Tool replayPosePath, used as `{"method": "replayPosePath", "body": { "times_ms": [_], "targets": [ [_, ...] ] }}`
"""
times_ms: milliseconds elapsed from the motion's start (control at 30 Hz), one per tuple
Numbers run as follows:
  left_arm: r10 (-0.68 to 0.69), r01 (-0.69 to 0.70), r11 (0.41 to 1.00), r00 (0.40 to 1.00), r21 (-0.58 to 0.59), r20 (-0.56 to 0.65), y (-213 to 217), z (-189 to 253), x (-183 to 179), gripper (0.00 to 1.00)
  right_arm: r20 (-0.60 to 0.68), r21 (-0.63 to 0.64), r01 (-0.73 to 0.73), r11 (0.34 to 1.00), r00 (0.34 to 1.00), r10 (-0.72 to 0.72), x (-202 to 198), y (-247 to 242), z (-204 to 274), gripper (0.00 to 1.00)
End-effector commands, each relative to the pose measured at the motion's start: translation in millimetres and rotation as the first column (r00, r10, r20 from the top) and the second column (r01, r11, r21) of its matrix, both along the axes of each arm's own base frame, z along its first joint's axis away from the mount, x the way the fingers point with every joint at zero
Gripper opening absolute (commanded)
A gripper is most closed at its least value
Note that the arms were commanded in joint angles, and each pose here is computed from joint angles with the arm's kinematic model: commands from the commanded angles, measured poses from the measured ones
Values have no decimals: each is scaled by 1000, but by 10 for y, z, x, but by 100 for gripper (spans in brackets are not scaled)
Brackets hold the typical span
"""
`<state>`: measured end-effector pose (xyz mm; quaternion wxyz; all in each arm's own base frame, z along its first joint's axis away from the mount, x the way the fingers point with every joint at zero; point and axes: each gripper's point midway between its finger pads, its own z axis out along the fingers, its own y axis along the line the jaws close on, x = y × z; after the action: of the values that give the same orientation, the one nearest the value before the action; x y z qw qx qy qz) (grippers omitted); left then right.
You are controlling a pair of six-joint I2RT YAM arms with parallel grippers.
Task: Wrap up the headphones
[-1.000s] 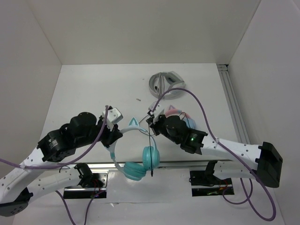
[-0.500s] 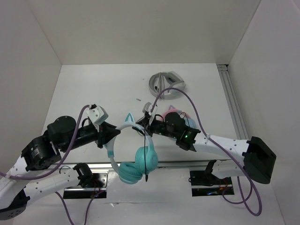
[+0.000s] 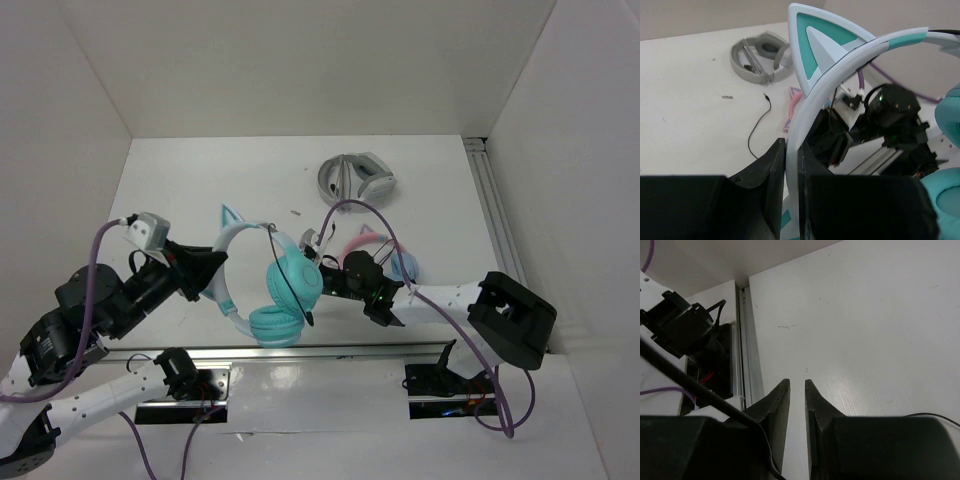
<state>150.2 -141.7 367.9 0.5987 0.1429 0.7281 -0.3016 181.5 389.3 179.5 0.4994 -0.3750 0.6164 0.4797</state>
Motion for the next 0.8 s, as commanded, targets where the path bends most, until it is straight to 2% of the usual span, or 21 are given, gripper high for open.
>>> {"method": "replayPosePath", "body": {
  "times_ms": [0, 233, 267, 300, 367, 400, 767],
  "targets": [
    [150, -134, 948, 988, -288, 37, 203, 522, 91, 0, 16, 122, -37, 992, 999, 36, -29, 78, 198, 26],
    [376, -366, 834, 925, -412, -60, 582, 517, 264, 0, -24, 163, -134, 978, 990, 140, -234, 214, 22, 27],
    [432, -425, 793, 897, -436, -88, 685, 516, 304, 0, -21, 153, -146, 977, 988, 151, -319, 265, -21, 27],
    [461, -462, 784, 881, -414, -111, 699, 475, 348, 0, -31, 125, -145, 981, 988, 150, -343, 315, -101, 27],
    [543, -553, 717, 825, -425, -157, 847, 479, 404, 0, -25, 96, -159, 983, 987, 162, -461, 405, -177, 27],
    [575, -590, 705, 800, -392, -171, 882, 391, 433, 0, -30, 74, -170, 983, 985, 173, -508, 425, -264, 27],
    [804, -797, 525, 579, -299, -131, 1158, 439, 661, 0, -66, 92, -275, 957, 957, 282, -1005, 568, -461, 23]
  ]
}}
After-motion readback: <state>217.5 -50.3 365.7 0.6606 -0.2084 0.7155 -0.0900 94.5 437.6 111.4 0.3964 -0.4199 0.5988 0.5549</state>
